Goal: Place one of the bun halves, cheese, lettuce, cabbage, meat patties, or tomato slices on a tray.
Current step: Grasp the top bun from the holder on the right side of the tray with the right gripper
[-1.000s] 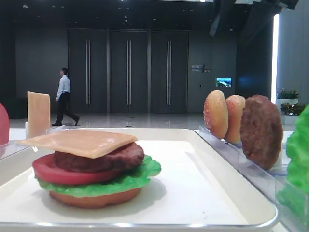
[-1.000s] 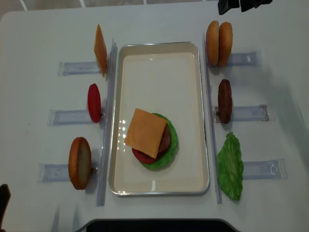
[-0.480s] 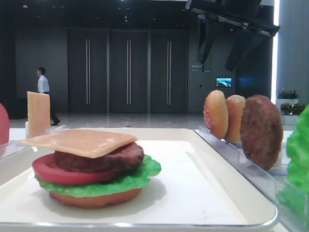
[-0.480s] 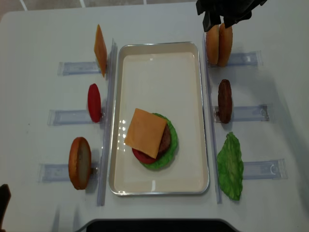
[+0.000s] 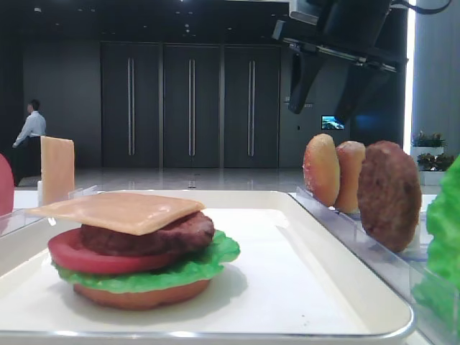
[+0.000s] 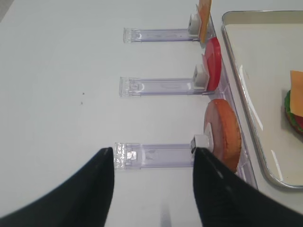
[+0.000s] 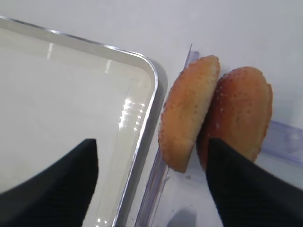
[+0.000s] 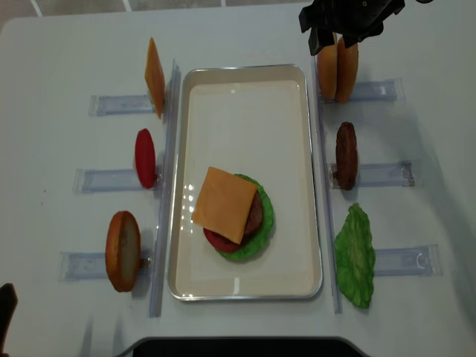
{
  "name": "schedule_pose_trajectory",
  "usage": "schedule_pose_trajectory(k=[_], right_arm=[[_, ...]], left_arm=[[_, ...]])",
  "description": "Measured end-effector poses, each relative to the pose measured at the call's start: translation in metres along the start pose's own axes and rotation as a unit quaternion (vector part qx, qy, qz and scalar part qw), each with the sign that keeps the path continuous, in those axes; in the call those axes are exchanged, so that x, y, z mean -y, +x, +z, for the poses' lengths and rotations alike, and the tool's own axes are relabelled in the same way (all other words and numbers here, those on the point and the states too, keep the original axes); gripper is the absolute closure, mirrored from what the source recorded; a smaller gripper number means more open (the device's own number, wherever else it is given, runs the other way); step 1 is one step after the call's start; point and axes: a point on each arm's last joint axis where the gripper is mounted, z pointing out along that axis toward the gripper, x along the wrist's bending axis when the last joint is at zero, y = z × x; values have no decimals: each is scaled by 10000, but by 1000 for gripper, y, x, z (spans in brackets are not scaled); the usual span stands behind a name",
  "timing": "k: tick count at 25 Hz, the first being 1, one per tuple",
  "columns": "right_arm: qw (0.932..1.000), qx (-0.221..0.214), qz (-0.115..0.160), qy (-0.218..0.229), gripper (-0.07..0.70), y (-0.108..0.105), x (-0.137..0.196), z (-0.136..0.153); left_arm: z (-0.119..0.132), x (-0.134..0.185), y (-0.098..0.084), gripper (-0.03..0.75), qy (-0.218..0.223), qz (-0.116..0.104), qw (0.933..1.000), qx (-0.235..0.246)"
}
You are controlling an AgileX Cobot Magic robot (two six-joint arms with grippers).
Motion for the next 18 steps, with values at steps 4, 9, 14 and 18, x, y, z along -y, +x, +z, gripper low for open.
schedule_pose_trajectory(k=[4,9,14,18], right_arm=[[10000,16,18,-76,166,-3,-2,3],[9999,55,38,-104,166,-10,-4,9],[10000,0,83,-41,166,-12,-4,18],[10000,-9,88,7,166,-13,-3,26]], left_arm=[[0,0,0,307,0,2,10000,0],[0,0,0,307,0,2,10000,0],[0,0,0,307,0,2,10000,0],[0,0,0,307,4,2,10000,0]])
